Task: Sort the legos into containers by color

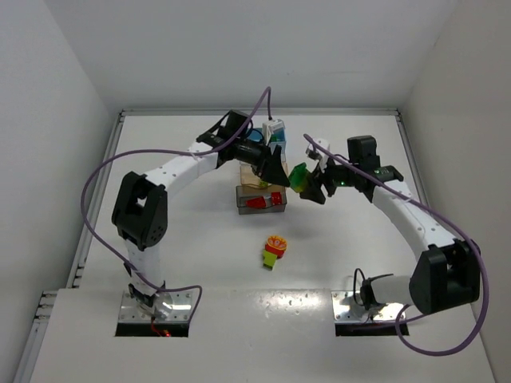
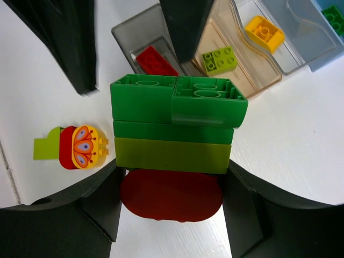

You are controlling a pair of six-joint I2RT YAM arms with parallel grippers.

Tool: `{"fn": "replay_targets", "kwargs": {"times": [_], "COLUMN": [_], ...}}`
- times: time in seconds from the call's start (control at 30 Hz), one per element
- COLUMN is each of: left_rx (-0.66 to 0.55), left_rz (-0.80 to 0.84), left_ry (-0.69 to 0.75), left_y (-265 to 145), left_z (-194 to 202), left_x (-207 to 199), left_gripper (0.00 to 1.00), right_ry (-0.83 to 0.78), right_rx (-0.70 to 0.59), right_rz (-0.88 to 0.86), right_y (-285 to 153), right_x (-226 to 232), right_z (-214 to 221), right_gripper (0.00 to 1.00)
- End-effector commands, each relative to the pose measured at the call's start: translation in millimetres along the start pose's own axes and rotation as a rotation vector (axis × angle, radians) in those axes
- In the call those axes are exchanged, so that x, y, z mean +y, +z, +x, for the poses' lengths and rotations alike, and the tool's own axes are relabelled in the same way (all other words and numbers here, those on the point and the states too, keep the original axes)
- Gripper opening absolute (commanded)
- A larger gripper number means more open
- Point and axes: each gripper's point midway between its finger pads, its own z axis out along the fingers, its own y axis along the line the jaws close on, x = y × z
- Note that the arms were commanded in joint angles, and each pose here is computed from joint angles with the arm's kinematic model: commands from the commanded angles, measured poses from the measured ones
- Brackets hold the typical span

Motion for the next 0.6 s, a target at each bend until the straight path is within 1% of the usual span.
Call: {"fn": "replay_targets", "kwargs": {"times": [0.0,0.3,0.57], "left_rx": [-0.004,0.000,-0.004], "left_rz": [0.033,0.078,0.139], "left_ry": [0.033,0.055,0.073], "left_y": [1.9,10.3,8.9], "left_z": [-9.3,-15.7,-22.5], "left_x": [-5.2,-13.9,-25.4], "left_gripper": [0.92,0.92,0.92], "right_ry": [-0.068,-0.103,-0.122], "right_rx": [-0.094,-0.085,-0.037], "right_rz": [0.019,0.044,0.099], "right_y": [-5.8,-1.6,1.9], "right_x": [0.0,1.9,-3.4], "right_z": [-38.9,-44.2,-29.8], "right_gripper": [0.21,0.20,0.18]}}
